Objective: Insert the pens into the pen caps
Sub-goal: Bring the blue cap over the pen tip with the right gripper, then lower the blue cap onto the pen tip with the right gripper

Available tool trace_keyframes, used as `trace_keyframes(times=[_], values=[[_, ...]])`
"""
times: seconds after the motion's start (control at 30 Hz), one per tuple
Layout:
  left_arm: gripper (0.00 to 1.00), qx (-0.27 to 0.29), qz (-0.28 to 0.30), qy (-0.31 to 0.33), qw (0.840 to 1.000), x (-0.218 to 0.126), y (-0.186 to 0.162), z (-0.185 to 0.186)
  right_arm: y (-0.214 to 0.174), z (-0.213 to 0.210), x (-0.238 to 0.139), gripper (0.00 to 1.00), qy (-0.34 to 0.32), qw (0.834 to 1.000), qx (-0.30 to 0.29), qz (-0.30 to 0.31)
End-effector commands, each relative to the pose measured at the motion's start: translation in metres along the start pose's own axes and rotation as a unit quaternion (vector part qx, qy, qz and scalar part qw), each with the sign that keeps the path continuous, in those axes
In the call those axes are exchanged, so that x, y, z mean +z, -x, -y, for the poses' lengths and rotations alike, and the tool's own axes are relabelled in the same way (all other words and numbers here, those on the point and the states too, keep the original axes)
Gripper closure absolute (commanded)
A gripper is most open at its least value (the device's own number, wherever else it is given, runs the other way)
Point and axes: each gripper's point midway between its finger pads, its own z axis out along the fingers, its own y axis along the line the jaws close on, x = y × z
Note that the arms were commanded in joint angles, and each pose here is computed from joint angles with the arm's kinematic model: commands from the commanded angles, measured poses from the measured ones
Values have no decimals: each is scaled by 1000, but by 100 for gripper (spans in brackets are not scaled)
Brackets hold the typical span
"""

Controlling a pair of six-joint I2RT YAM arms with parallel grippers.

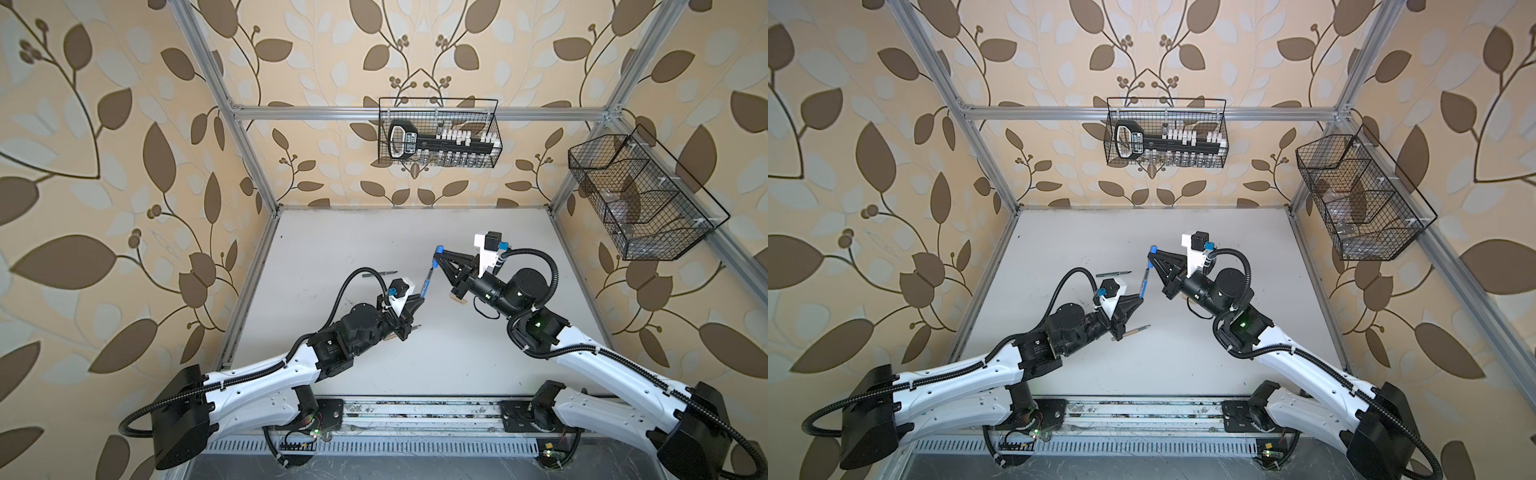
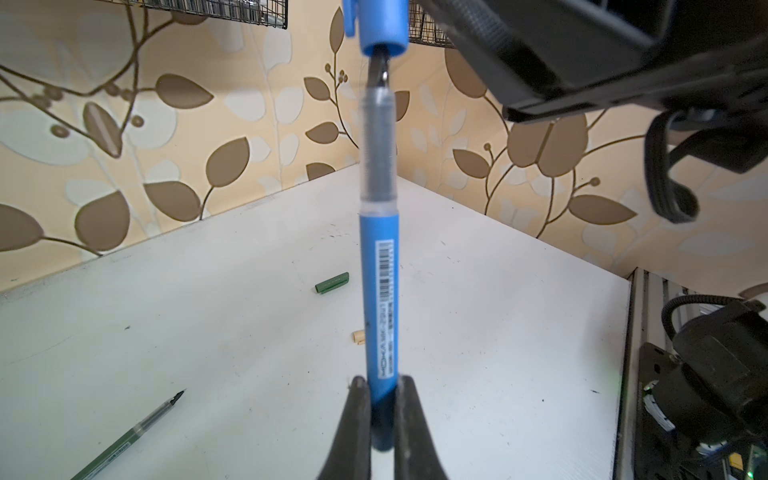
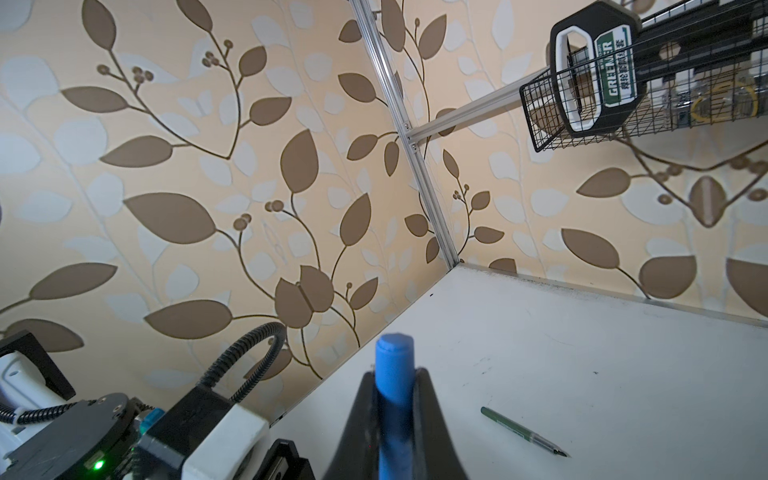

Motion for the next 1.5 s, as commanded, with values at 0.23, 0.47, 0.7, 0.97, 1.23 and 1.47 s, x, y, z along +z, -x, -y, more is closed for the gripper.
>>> trace_keyframes(times=[0.23, 0.47, 0.7, 0.97, 1.23, 1.47], values=[[100, -5, 32, 3, 999, -4, 16, 0, -4, -10, 3, 100, 23, 1000, 15, 1], [100, -6, 38, 6, 999, -6, 18, -1, -8, -9, 2, 100, 21, 1000, 22, -2], [100, -5, 46, 10, 999, -9, 22, -3, -12, -7, 0, 100, 15, 1000, 23, -8], [100, -3, 45, 6, 999, -8, 22, -1, -18, -11, 6, 100, 26, 999, 31, -13], [100, -4, 50, 16, 999, -10, 24, -5, -27, -13, 7, 100, 29, 998, 39, -28], [100, -2, 60, 14, 998, -15, 29, -5, -30, -7, 2, 100, 7, 999, 26, -38]])
